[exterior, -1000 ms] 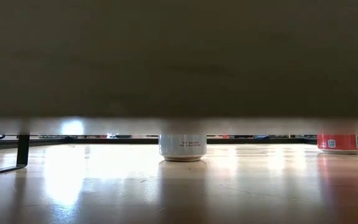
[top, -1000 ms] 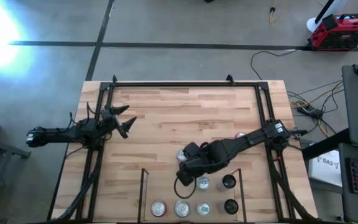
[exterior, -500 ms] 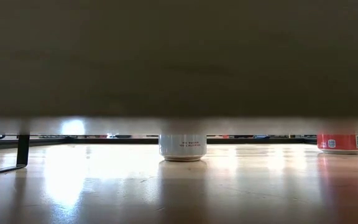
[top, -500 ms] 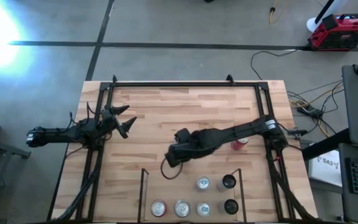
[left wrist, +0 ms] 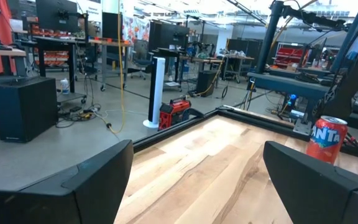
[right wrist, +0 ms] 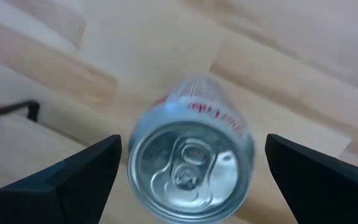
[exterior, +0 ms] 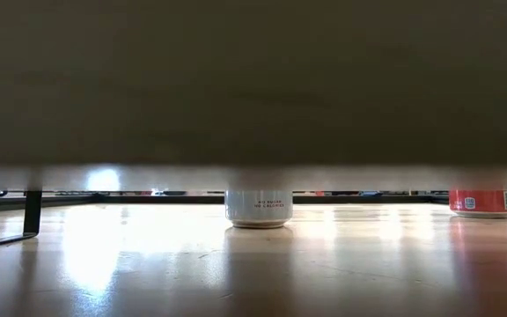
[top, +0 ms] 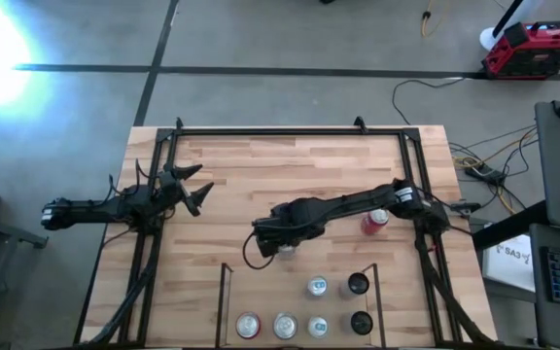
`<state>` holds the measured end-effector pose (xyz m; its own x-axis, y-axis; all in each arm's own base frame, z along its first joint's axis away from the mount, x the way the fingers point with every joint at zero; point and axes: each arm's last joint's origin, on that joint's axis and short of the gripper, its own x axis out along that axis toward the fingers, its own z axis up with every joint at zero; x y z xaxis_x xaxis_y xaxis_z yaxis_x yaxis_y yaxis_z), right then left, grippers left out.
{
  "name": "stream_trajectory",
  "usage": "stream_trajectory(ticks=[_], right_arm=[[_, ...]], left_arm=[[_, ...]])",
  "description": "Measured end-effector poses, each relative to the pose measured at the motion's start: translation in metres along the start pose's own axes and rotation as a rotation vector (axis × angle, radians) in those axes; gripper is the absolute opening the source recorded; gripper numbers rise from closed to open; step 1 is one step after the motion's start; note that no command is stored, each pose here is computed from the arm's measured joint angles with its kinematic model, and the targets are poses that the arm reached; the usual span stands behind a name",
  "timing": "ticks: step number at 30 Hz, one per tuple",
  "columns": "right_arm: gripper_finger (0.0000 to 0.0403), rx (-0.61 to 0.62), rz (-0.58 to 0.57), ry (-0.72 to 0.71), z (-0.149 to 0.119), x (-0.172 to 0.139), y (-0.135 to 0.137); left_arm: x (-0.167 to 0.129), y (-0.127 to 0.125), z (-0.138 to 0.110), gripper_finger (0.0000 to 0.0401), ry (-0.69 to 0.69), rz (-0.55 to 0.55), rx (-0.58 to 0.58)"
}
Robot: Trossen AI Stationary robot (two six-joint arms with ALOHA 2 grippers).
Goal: Place canned beverage on shelf
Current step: Put the silver soda can on the shelf aligned with the other silver soda can
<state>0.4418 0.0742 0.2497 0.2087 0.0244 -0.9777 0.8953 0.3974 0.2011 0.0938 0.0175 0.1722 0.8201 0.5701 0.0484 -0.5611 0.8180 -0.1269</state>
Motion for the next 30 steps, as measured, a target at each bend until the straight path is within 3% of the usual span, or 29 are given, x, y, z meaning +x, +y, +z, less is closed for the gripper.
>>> stream_trajectory(ticks=[11,19,25,30], right_arm=[[0.0378,0.013,-0.011,0.083,0.002,0.014,0.001],[0.0293,0.024,-0.008,0.089,0.0,0.016,0.002],[0.0293,0.068,0.007,0.142,-0.001,0.014,0.003],[0.0293,0.069,-0.012,0.152,-0.003,-0.005,0.003]], left_arm=[[0.0,0.0,0.0,0.0346,0.0,0.0,0.0],[0.0,0.0,0.0,0.0346,0.0,0.0,0.0],[0.0,0.0,0.0,0.0346,0.0,0.0,0.0],[0.0,0.0,0.0,0.0346,0.0,0.0,0.0]])
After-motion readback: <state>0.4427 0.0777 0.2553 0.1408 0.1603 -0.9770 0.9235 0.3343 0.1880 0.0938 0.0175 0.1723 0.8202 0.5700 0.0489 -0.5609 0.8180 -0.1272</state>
